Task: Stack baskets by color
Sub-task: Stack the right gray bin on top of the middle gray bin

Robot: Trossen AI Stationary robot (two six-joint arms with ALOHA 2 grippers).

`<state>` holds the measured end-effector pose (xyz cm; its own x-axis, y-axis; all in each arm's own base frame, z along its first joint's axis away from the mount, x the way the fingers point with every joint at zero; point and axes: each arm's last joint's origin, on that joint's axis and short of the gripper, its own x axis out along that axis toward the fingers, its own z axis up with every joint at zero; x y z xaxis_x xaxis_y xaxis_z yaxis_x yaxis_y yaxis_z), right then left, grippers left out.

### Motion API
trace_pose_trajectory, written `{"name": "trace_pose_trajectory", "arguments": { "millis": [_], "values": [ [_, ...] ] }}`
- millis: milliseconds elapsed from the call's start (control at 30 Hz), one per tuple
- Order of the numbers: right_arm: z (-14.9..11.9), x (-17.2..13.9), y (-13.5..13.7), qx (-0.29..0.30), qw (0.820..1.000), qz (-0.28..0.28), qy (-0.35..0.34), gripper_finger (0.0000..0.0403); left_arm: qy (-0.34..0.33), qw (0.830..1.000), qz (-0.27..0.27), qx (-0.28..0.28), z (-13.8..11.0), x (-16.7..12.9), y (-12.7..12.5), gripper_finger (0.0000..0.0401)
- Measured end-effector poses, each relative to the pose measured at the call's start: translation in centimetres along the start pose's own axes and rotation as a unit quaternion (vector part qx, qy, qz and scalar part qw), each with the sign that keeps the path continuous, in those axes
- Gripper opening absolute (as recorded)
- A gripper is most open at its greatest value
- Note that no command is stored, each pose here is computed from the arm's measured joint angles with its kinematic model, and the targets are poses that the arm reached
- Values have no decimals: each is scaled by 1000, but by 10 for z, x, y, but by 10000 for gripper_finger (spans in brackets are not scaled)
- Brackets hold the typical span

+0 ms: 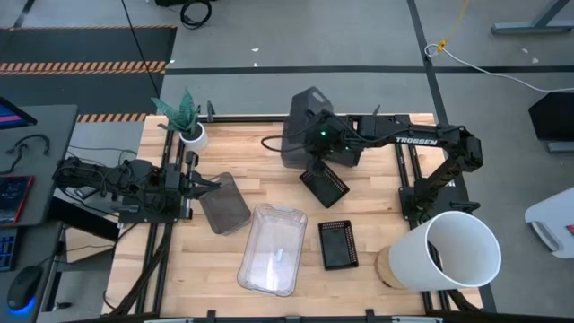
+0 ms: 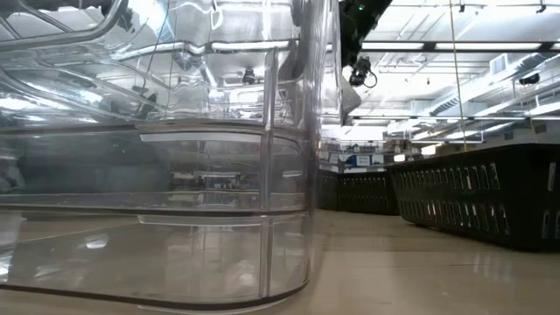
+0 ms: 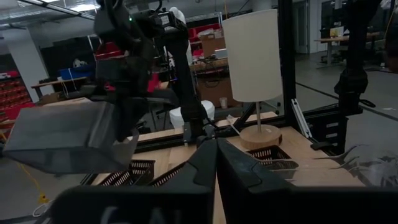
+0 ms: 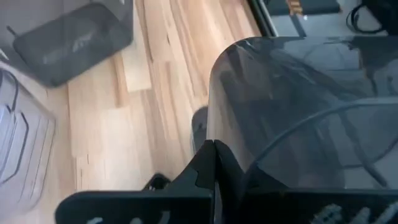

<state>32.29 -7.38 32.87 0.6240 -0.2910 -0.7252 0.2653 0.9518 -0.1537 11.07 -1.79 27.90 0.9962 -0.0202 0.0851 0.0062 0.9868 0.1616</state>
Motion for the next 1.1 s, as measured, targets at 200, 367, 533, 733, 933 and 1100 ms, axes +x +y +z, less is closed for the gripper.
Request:
{"name": "trace_pose_trajectory", "arguments": {
  "millis": [200, 367, 533, 733, 933, 1100],
  "values": [
    [7, 6, -3, 3, 999, -5, -32, 5, 0, 1000, 0, 0, 0, 0, 0, 10],
    [12, 35, 4, 0, 1000, 13, 11, 5, -3, 1000, 2, -1, 1, 0, 0, 18],
    [35, 56, 7, -22, 998, 12, 50, 5, -4, 1000, 2, -2, 1, 0, 0, 22],
    [50, 78, -1, -36, 992, 0, 123, 6, -2, 1000, 1, -6, 0, 0, 0, 15],
    [52, 95, -9, -46, 982, 5, 183, 7, 8, 1000, 0, -21, -2, 0, 0, 15],
    [44, 108, -7, -55, 971, 12, 234, 8, 8, 999, 0, -32, -2, 0, 0, 22]
  ]
}}
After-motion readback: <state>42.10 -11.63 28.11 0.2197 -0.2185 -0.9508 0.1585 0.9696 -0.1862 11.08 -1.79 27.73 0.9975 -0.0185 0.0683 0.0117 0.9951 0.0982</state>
